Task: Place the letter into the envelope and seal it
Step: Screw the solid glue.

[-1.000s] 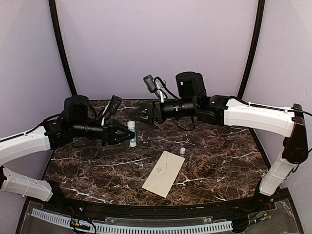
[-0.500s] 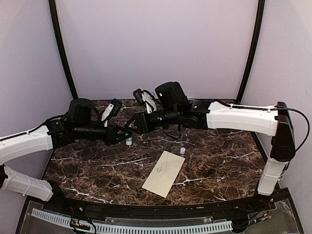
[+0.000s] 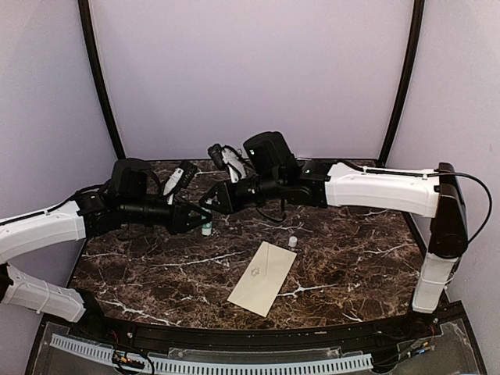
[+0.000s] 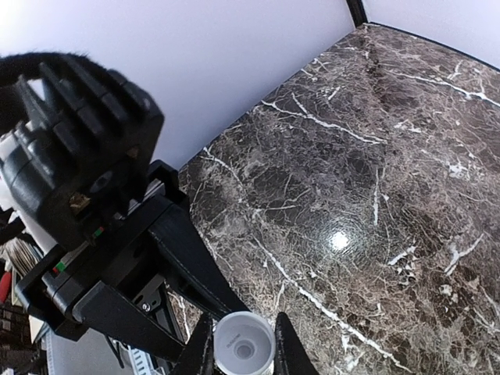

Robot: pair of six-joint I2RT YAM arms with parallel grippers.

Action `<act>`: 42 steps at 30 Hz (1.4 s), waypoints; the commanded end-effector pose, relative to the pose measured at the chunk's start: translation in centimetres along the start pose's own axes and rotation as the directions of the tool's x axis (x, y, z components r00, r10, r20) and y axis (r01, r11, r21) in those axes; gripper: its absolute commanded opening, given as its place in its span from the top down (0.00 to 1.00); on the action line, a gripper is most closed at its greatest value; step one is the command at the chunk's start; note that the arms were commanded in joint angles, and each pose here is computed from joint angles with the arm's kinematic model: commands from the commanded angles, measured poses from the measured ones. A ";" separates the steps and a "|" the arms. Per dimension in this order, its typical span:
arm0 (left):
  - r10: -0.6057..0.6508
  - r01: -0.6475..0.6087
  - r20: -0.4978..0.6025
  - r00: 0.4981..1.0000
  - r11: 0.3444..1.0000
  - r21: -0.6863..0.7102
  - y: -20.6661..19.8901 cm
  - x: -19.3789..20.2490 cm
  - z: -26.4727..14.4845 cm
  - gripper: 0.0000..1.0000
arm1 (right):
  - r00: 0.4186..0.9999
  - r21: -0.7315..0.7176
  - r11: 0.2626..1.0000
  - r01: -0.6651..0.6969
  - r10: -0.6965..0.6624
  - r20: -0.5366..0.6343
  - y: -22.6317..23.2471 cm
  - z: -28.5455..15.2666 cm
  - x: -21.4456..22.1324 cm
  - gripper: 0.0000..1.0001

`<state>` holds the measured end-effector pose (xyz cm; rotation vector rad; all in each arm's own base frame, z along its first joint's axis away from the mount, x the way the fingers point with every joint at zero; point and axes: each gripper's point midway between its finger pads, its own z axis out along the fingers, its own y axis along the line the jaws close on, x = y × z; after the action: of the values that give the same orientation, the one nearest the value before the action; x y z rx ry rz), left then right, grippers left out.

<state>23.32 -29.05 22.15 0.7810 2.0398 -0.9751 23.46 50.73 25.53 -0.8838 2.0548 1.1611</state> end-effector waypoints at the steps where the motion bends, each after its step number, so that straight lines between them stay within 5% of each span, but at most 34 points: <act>1: 0.021 -0.024 0.018 1.000 0.988 0.152 -2.9 -0.1 -0.6 1.00 | 0.996 -0.170 0.982 0.079 -0.072 0.043 3.6 -1.2 -1.0 0.91; 5: 0.058 -0.073 0.054 0.997 0.934 0.351 -6.6 -0.3 -2.1 1.00 | 0.985 -0.388 0.906 0.168 -0.168 0.034 7.5 -3.4 0.3 0.88; 8: 0.068 -0.086 0.060 0.996 0.907 0.412 -7.7 -0.1 -2.9 1.00 | 0.982 -0.402 0.898 0.181 -0.191 0.016 7.8 -4.0 0.6 0.70; 11: 0.067 -0.090 0.071 0.995 0.916 0.392 -7.4 -0.3 -2.8 1.00 | 0.982 -0.317 0.930 0.188 -0.185 0.039 6.7 -4.2 0.0 0.45; 18: 0.051 -0.075 0.148 0.988 0.983 0.165 -3.4 -1.5 -1.7 1.00 | 0.968 0.039 0.994 0.097 -0.104 0.230 0.3 -8.1 -3.0 0.27; 29: 0.161 -0.169 0.079 0.984 0.979 0.110 -3.4 -0.3 2.1 1.00 | 0.997 0.081 0.997 0.001 -0.007 0.077 -1.9 -7.2 -0.3 0.30; 42: 0.154 -0.157 0.031 0.988 0.979 0.127 -3.5 0.4 4.1 1.00 | 0.997 -0.009 0.997 -0.074 0.074 -0.011 -0.5 -4.2 3.1 0.38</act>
<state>21.62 -33.55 20.35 0.9706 1.9139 -1.0283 21.98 44.84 24.76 -0.8171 2.1180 1.1449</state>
